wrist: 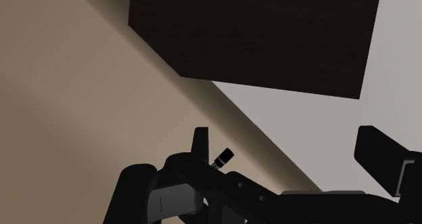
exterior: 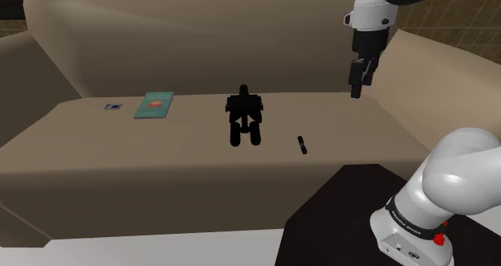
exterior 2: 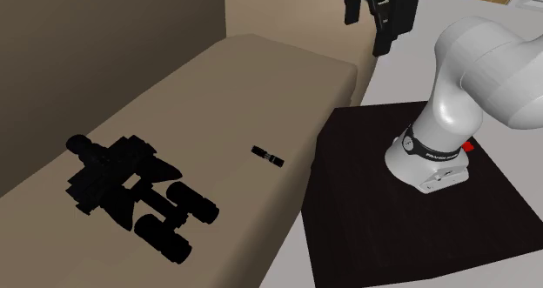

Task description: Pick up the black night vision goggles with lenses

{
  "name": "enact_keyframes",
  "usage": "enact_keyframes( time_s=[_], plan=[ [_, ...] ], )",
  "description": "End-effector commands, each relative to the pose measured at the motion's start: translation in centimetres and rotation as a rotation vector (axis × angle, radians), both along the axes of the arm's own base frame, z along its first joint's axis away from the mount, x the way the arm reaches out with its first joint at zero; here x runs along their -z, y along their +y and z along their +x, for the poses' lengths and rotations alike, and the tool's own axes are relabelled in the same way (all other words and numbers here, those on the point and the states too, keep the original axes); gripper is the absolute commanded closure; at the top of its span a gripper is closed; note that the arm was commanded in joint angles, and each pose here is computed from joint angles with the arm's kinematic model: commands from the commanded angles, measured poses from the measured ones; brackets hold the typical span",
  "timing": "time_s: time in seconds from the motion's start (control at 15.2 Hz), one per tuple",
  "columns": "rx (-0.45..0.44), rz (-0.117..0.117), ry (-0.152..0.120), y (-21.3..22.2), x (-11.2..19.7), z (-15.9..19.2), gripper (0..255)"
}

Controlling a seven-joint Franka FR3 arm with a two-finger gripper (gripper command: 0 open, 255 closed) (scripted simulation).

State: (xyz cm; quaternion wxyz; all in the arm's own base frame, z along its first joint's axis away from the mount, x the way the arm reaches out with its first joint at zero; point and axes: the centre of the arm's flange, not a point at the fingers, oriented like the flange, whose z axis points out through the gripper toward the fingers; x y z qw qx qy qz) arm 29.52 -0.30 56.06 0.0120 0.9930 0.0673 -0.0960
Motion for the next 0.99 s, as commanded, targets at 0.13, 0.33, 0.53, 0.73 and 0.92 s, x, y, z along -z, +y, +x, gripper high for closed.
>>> enact_keyframes(
  time_s=[0.13, 0.33, 0.53, 0.73, 0.92],
  plan=[
    [0.042, -0.005, -0.015, 1.4, 1.5, 1.4, 0],
    [0.105, -0.012, -0.037, 3.3, 3.8, 3.6, 0],
    [0.168, -0.019, -0.059, 5.0, 6.0, 6.0, 0],
    [0.231, -0.026, -0.081, 6.6, 8.2, 8.5, 0],
    [0.294, -0.033, -0.103, 8.1, 10.4, 11.2, 0]
  ],
)
